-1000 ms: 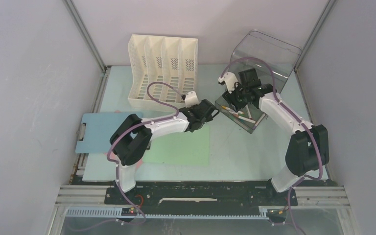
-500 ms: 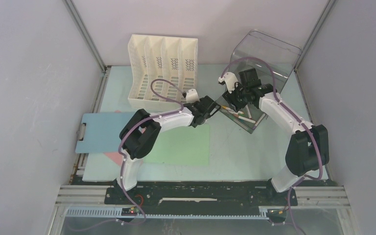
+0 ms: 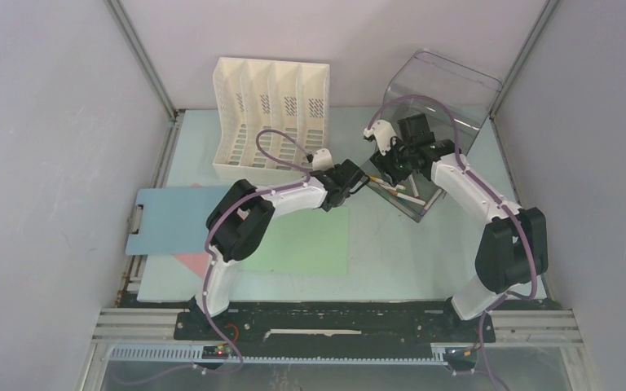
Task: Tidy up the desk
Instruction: Pick up the stationery from the center of the board.
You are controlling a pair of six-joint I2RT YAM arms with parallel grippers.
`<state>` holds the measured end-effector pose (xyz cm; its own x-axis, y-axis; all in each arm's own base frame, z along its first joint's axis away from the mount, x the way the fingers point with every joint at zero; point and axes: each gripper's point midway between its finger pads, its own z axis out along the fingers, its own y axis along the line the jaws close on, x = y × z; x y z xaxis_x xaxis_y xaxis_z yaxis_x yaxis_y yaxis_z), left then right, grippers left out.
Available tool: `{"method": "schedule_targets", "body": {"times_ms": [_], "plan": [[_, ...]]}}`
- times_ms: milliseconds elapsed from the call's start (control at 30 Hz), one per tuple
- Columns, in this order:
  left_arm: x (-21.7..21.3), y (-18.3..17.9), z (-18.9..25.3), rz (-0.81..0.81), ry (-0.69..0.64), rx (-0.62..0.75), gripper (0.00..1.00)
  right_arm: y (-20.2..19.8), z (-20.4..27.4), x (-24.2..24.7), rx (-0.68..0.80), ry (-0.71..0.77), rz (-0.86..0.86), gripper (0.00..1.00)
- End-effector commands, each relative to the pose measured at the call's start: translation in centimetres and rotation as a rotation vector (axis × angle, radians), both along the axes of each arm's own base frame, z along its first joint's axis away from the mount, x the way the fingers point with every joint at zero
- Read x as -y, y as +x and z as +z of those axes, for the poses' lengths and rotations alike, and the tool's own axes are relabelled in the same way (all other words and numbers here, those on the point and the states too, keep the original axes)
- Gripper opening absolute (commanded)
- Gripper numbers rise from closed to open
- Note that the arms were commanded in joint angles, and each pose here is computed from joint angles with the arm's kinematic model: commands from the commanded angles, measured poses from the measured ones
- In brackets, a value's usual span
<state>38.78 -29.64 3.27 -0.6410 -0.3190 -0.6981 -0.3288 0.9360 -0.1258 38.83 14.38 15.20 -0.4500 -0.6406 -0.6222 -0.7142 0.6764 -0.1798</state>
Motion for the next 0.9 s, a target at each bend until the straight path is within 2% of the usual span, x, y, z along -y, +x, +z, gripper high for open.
{"method": "schedule_targets", "body": {"times_ms": [0,467,567,867], "plan": [[-0.6,1.0,0.9,0.021,0.034,0.030,0.71,-0.2,1.0,-0.2,0.015,0.026,0.010,0.57],[-0.7,0.9,0.0,0.017,0.053,0.010,0.66,-0.7,2.1,-0.9,0.030,0.057,0.029,0.57],[-0.6,1.1,-0.1,0.010,0.059,0.006,0.59,-0.7,2.0,-0.9,0.028,0.056,0.030,0.57],[-1.1,0.5,-0.3,0.007,0.070,-0.007,0.56,-0.7,2.0,-0.8,0.028,0.054,0.029,0.57]]}}
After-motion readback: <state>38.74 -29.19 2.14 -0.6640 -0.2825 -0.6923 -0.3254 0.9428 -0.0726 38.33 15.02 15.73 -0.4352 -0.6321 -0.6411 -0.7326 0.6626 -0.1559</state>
